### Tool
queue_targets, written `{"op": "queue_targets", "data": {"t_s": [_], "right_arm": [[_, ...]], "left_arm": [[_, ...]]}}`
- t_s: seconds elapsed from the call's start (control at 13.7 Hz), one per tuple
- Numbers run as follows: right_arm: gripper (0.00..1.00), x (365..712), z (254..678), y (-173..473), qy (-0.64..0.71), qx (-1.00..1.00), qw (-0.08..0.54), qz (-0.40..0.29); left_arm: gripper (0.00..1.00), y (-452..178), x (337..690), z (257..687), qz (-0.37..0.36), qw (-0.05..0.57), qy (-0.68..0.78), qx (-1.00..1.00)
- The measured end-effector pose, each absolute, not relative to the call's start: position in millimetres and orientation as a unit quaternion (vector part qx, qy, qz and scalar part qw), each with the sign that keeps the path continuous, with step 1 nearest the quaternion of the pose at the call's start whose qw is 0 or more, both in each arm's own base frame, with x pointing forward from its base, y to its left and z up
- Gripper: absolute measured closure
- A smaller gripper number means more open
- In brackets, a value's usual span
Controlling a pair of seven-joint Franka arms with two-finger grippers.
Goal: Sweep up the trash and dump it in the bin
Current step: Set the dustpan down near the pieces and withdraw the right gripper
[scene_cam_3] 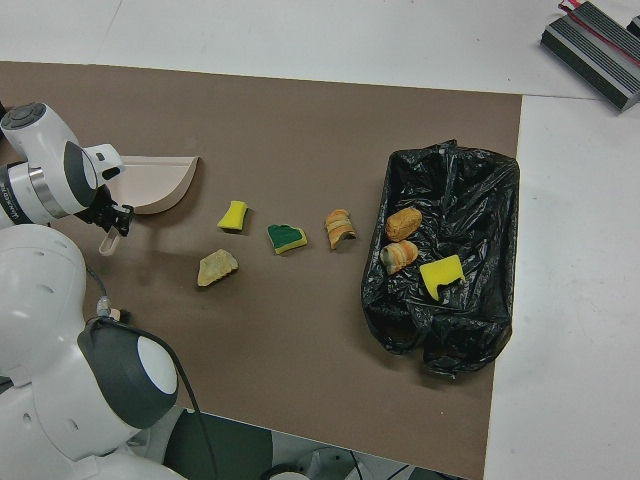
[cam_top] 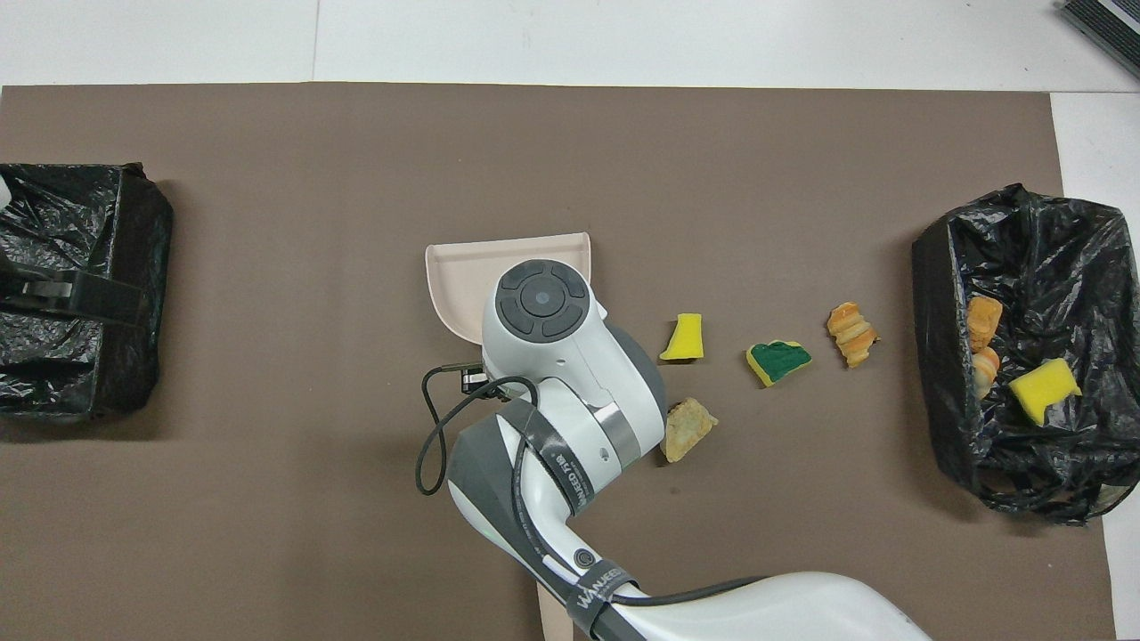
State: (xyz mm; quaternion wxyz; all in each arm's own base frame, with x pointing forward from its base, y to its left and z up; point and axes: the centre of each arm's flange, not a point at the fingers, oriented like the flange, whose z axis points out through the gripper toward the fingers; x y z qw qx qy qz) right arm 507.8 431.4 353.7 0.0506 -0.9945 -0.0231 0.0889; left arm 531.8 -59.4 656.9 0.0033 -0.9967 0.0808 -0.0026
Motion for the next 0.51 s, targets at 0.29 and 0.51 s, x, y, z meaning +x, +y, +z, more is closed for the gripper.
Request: {"op": "queue_targets", "data": {"t_s": [0.29, 0.51], "right_arm": [[0.67, 504.0, 352.6, 431.9, -0.019, -0.995, 0.049, 0.09], [0.67, 501.2, 352.6, 430.1, -0.016, -0.994, 0.041, 0.099]], "left_arm": [[0.0, -59.4, 530.9, 661.2, -0.007, 0.003, 0.081, -0.997], [0.0, -59.4, 530.9, 662.2, -0.008, 0.003, 0.081, -0.997]]}}
